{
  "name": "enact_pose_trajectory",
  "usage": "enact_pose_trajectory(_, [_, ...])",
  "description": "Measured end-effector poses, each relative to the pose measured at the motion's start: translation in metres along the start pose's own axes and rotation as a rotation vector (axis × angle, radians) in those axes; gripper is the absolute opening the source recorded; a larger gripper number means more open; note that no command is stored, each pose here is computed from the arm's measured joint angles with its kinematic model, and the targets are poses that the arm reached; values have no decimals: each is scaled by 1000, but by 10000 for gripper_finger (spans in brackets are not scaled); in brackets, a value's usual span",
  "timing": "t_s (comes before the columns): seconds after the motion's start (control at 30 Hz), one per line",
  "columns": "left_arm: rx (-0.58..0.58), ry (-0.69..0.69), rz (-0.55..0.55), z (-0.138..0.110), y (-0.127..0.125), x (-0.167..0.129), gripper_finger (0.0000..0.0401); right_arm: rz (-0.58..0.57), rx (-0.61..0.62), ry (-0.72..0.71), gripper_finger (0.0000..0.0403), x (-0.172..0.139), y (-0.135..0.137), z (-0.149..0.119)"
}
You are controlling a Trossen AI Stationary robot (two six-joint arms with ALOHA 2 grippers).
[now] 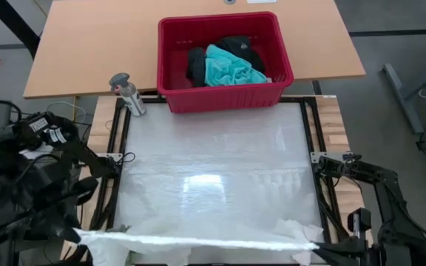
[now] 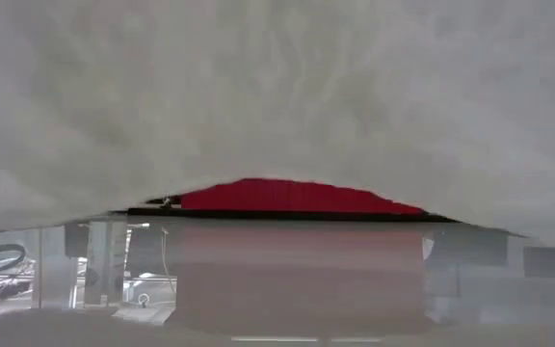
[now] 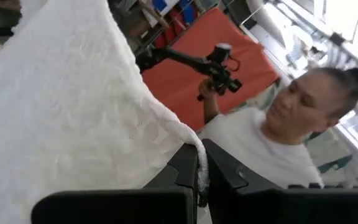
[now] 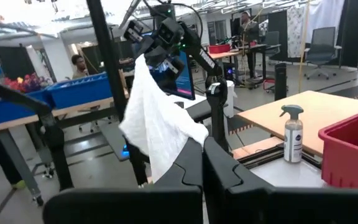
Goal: Fold Laundry from Bin
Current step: Fold the white blouse
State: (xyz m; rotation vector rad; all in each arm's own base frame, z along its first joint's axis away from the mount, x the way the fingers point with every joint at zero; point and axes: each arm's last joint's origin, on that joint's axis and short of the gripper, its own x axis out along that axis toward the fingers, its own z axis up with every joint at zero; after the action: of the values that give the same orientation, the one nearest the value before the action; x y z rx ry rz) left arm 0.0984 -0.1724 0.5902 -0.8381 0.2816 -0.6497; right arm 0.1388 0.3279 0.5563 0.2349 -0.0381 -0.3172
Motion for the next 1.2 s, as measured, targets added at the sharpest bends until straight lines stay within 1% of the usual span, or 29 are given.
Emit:
enact_pose_trajectory(0.07, [2,-16,21,4,0,-6,0,-4,-3,-1,18,2,-5,6])
enact_pose_trajectory(0.1, [0,-32,67,5,3,-10,0,-6,-10,-2,18,2,-7,9])
enact_pose_trajectory(0.17, [-51,-67,207,8,14,-22,0,-24,-39,-6,19,8,-14,16])
enact_pose_trajectory(0.27, [-132,-74,477,6,42,-44,0,-68,-101,-13,19,22,-28,29])
enact_pose_trajectory(0.3, [-170,-72,570,5,52,-51,0,-91,-115,-17,19,29,-33,33])
enact_pose_trajectory(0.33, [-234,-88,639,4,59,-55,0,-115,-123,-20,19,37,-37,36])
enact_pose_trajectory(0.37, [-277,-118,648,5,63,-55,0,-140,-127,-24,19,44,-42,39])
enact_pose_trajectory(0.43, [-202,-127,633,9,69,-59,0,-197,-133,-33,19,60,-50,43])
enact_pose_trajectory(0.47, [-196,-147,611,12,70,-61,0,-228,-143,-37,19,69,-54,43])
enact_pose_trajectory(0.5, [-200,-161,625,13,73,-66,0,-258,-148,-41,19,78,-58,44])
enact_pose_trajectory(0.53, [-209,-162,667,12,80,-71,0,-286,-157,-46,19,86,-61,43])
enact_pose_trajectory(0.57, [-220,-141,739,8,88,-76,0,-316,-164,-49,19,95,-63,41])
enact_pose_trajectory(0.6, [-269,-126,767,5,94,-77,0,-342,-176,-51,19,103,-65,38])
enact_pose_trajectory(0.63, [-304,-116,766,2,98,-77,0,-366,-194,-51,19,111,-66,34])
enact_pose_trajectory(0.7, [-303,-85,782,-4,109,-77,0,-403,-214,-52,19,124,-67,27])
enact_pose_trajectory(0.73, [-323,-95,773,-6,112,-76,0,-412,-215,-53,19,127,-67,24])
enact_pose_trajectory(0.83, [-401,-83,815,-14,124,-82,0,-410,-206,-54,19,127,-67,25])
enact_pose_trajectory(0.9, [-439,-69,804,-16,125,-83,0,-395,-195,-55,19,122,-66,26])
enact_pose_trajectory(0.97, [-450,-45,808,-18,126,-82,0,-377,-189,-54,19,117,-64,26])
enact_pose_trajectory(1.03, [-437,-21,799,-19,125,-78,0,-355,-182,-52,19,111,-59,24])
enact_pose_trajectory(1.1, [-416,-3,746,-18,122,-71,0,-326,-149,-53,19,104,-53,21])
enact_pose_trajectory(1.2, [-397,4,618,-15,112,-60,0,-268,-83,-53,18,88,-43,15])
